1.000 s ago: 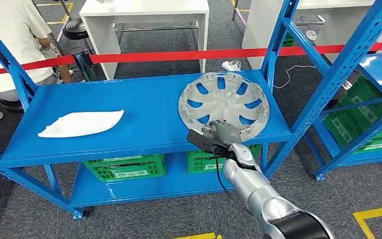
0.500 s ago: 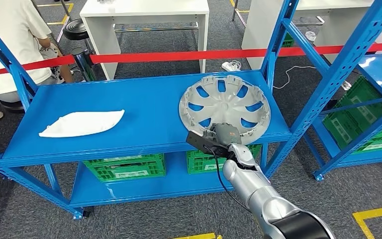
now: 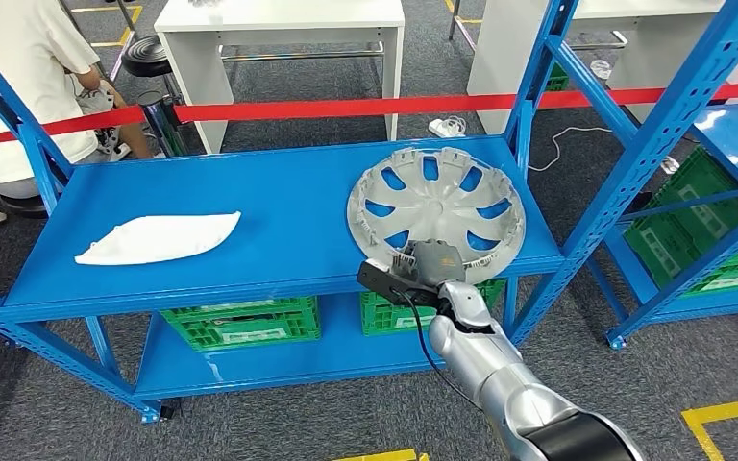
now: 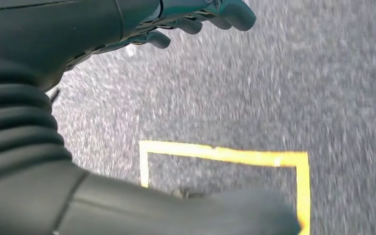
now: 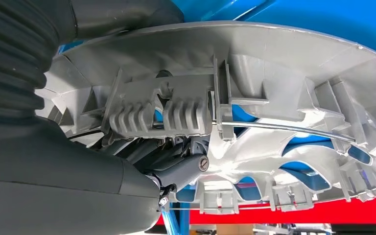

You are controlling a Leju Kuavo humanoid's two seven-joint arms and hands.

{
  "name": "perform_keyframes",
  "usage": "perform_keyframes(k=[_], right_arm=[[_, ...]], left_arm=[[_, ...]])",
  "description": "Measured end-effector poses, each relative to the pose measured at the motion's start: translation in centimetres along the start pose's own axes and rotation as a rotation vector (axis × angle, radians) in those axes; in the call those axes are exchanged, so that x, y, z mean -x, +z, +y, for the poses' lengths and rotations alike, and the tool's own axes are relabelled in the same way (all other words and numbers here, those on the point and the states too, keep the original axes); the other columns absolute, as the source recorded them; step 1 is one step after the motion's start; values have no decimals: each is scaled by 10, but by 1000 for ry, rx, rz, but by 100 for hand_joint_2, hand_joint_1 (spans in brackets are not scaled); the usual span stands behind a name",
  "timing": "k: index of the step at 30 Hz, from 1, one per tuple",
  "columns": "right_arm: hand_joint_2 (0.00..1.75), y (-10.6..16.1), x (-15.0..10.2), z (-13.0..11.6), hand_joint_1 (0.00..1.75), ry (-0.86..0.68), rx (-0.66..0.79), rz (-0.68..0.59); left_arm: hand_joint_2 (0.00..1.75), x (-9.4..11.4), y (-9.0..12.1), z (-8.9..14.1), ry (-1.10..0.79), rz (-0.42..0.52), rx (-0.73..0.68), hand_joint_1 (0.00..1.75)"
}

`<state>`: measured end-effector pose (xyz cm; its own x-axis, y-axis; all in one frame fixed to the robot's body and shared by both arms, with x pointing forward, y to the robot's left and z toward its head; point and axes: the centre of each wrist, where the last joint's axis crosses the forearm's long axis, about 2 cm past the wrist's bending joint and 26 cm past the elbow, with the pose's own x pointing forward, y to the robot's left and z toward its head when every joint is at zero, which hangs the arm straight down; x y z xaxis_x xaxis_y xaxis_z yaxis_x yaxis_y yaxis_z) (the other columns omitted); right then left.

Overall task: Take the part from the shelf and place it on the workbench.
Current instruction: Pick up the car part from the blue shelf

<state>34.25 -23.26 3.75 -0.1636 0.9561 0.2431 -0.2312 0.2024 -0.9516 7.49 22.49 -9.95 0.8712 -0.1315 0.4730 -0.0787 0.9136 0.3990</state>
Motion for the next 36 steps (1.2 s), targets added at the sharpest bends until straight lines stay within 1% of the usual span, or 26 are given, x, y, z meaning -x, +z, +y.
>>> perform_keyframes(k=[2, 10, 14, 17, 21, 25, 28, 31, 36], right_arm=[[175, 0, 0, 1, 175, 8, 2, -4], [175, 3, 0, 3, 175, 12, 38, -28], [175, 7, -1, 6, 175, 22, 93, -50], [175, 8, -2, 4, 175, 48, 170, -75], [175, 1, -7, -13, 175, 126, 325, -109], [175, 0, -18, -31, 175, 234, 446, -135], [175, 1, -26, -48, 175, 275, 549, -104], [175, 3, -38, -65, 175, 308, 651, -89], [175, 6, -59, -87, 175, 361, 777, -137]], left_arm=[[175, -1, -1, 1, -4, 10, -14, 0], [175, -2, -1, 0, -11, 41, 16, 0], [175, -1, -1, 1, -27, 46, 5, 0], [175, 1, -1, 2, -31, 49, -2, 0], [175, 3, 0, 2, -33, 45, -3, 0], [175, 4, 0, 2, -39, 26, -15, 0], [175, 4, 0, 2, -41, 15, -20, 0], [175, 4, 1, 2, -41, 11, -20, 0], [175, 3, 0, 2, -37, 7, -20, 0]])
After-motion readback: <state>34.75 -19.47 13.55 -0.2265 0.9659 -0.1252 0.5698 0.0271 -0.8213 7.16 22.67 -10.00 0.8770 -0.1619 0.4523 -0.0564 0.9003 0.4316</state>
